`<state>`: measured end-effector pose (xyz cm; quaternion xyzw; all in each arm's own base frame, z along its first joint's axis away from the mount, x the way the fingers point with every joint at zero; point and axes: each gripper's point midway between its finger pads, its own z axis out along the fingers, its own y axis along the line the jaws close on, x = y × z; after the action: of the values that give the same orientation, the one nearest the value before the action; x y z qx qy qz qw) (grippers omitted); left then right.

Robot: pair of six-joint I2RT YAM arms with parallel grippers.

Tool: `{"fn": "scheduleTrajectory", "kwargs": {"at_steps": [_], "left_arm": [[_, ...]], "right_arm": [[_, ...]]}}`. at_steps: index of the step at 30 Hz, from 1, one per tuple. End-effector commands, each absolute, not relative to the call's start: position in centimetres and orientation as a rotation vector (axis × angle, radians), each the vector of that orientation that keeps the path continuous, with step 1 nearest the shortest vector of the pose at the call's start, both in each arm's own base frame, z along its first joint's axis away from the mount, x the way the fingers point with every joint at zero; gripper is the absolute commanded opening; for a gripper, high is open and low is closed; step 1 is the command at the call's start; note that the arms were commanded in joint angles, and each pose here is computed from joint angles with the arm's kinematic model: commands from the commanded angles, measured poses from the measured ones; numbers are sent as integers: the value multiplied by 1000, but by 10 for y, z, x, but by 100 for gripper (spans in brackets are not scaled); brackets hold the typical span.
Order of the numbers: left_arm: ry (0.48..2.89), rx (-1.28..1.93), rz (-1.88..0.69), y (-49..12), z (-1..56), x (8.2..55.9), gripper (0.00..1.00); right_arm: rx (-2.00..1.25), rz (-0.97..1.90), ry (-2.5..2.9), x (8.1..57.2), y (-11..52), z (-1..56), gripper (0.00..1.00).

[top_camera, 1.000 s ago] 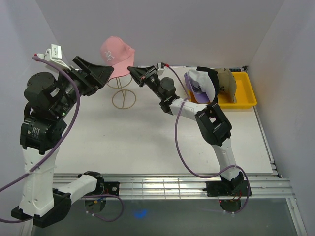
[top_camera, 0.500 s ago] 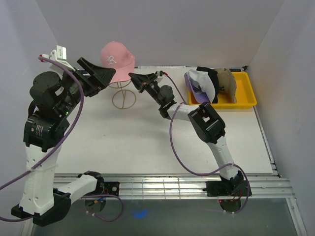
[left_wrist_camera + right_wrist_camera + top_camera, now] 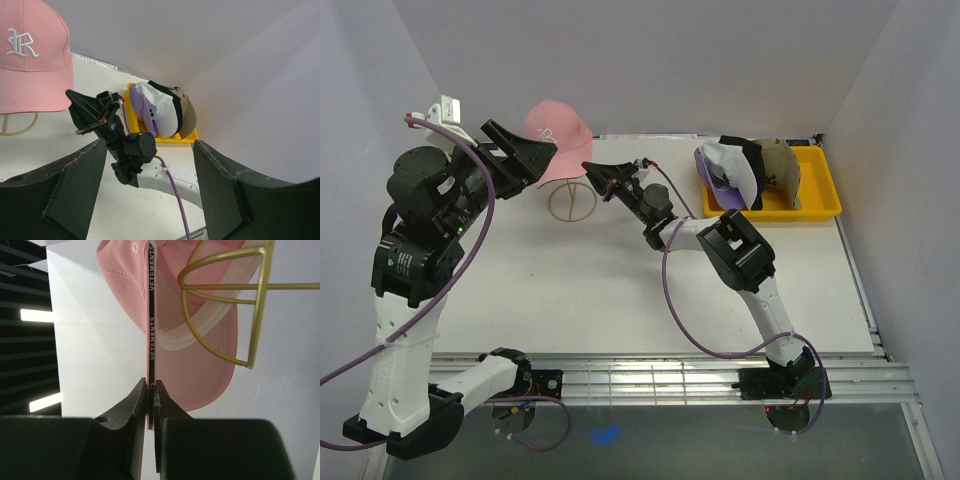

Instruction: Stack the hats

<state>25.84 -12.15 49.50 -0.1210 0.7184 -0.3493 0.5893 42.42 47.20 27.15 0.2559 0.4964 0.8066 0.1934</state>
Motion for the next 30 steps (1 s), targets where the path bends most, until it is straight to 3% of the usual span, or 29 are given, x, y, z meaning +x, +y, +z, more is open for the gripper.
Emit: {"fn": "scheduleTrajectory", "kwargs": {"at_steps": [1,30], "left_arm": [[1667,-278,-791,-118,494,255,80],[1762,-306,-738,-118,452,267,80]], "right_arm": [[687,2352,1226,416,456,290,8],[846,2336,1277,412,441,223,8]]}}
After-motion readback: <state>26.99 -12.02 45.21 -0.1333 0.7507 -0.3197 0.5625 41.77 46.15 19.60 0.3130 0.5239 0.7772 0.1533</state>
